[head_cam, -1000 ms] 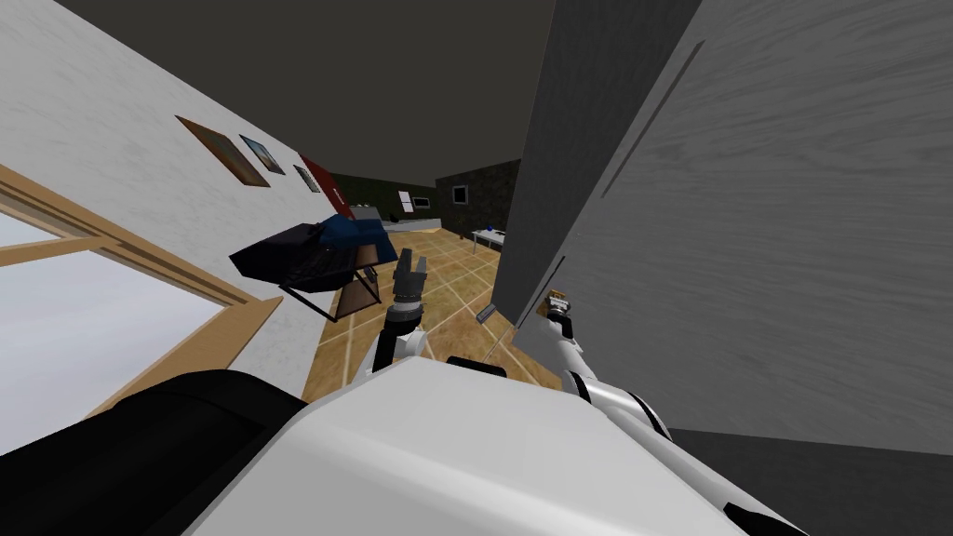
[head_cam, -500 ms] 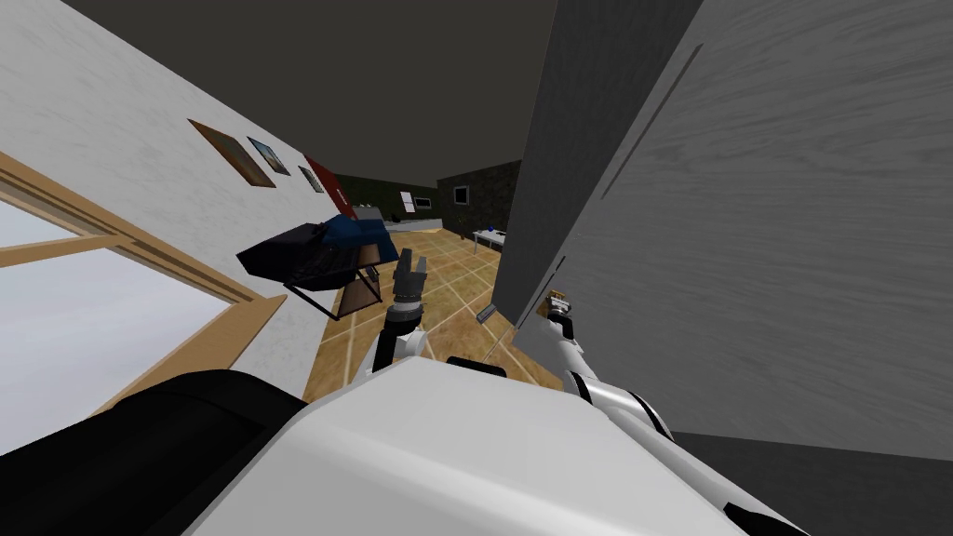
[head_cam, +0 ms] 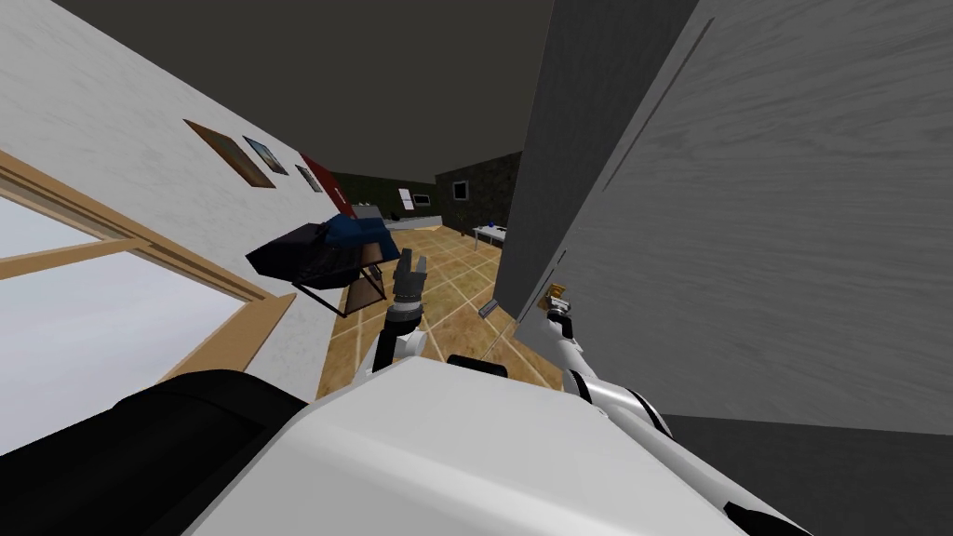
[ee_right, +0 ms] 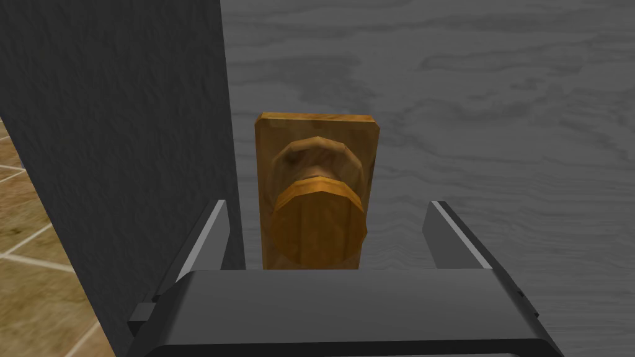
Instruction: Pull the door open
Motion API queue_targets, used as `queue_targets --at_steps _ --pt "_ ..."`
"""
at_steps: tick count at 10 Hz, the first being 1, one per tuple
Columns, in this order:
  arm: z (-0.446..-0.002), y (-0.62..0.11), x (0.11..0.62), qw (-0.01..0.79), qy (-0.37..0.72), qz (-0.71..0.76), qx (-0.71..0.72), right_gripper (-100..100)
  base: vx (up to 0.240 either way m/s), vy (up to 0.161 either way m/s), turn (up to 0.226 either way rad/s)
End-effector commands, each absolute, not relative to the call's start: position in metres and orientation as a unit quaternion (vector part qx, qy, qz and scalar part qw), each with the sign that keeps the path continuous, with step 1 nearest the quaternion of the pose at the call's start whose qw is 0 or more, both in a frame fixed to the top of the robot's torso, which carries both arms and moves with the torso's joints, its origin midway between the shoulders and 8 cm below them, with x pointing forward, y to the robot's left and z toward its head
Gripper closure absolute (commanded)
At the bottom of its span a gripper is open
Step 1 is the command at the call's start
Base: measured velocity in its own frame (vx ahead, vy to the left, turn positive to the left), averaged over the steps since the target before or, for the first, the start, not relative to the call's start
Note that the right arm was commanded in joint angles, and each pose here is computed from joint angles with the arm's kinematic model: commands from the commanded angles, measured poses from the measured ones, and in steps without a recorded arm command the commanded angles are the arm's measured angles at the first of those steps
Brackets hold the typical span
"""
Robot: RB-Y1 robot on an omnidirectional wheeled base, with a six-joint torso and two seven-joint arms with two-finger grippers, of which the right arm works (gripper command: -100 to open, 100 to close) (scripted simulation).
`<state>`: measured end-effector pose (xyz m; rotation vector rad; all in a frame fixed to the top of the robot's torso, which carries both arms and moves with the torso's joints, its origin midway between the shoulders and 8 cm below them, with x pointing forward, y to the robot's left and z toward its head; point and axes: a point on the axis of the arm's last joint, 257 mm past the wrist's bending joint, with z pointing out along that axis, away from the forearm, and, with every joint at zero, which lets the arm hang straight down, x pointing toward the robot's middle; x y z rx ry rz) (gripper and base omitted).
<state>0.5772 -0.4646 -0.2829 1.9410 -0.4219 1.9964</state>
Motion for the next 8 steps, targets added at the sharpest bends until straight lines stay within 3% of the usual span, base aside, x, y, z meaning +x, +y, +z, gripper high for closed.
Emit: queue_targets --at_steps 1,5,6,8 --pt "-0.2883 -0.4599 0.5773 0.158 -0.148 0.696 0.685 -100 -0.165 0.072 -0.021" --pt "-0.2958 -0.4506 0.5776 0.150 -0.149 0.691 0.691 -100 -0.201 0.093 -0.028" --pt "-0.2946 -0.4512 0.5773 0.151 -0.149 0.692 0.690 -100 -0.083 0.029 -0.007" --pt "-0.2955 -0.4554 0.5745 0.153 -0.151 0.692 0.689 -100 0.136 -0.060 0.030"
